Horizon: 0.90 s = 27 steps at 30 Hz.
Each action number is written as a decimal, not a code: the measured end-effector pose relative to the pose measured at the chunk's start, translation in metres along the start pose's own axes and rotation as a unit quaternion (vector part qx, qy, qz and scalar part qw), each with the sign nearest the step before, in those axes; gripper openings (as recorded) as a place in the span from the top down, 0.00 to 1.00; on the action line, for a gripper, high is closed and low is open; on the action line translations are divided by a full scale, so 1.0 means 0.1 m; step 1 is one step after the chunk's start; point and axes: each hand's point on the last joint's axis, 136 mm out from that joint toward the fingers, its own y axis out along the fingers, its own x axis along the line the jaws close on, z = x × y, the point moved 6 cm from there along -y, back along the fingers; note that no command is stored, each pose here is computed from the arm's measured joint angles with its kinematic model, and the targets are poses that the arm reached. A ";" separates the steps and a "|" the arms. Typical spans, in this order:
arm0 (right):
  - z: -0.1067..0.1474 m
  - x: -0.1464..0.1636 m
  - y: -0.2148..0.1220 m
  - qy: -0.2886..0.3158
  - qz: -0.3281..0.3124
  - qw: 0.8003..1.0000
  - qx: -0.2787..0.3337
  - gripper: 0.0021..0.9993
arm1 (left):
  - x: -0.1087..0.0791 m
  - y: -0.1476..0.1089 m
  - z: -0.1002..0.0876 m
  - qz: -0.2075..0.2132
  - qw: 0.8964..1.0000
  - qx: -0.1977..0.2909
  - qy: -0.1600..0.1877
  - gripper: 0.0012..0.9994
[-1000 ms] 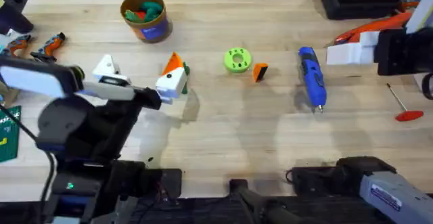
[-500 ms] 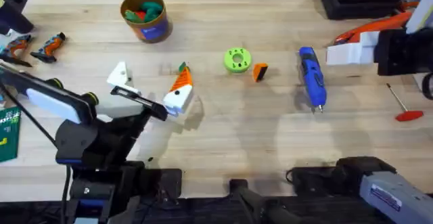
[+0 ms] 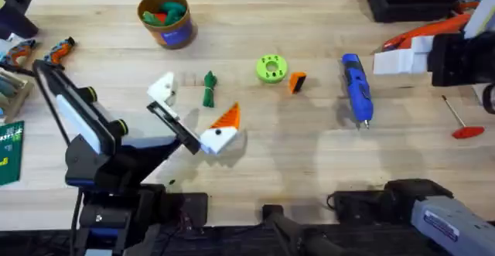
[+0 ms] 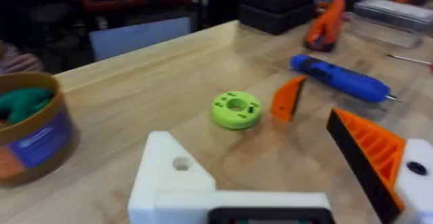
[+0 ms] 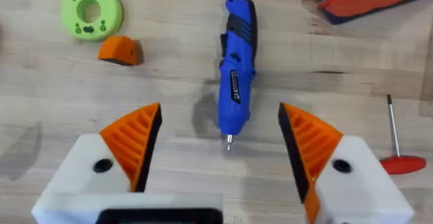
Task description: Pick up the gripper from the table and insert it into the empty holder that is missing its gripper. Then pick up a screw, insert it into the mounting hole, and use the screwdriver to tighten it. Finally, clean up the table by picking up the vegetable and placing it into the bucket.
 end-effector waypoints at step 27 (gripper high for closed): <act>0.00 0.00 0.00 0.000 0.000 1.000 0.000 0.01 | -0.37 -0.06 0.04 0.166 0.986 0.009 -0.006 0.01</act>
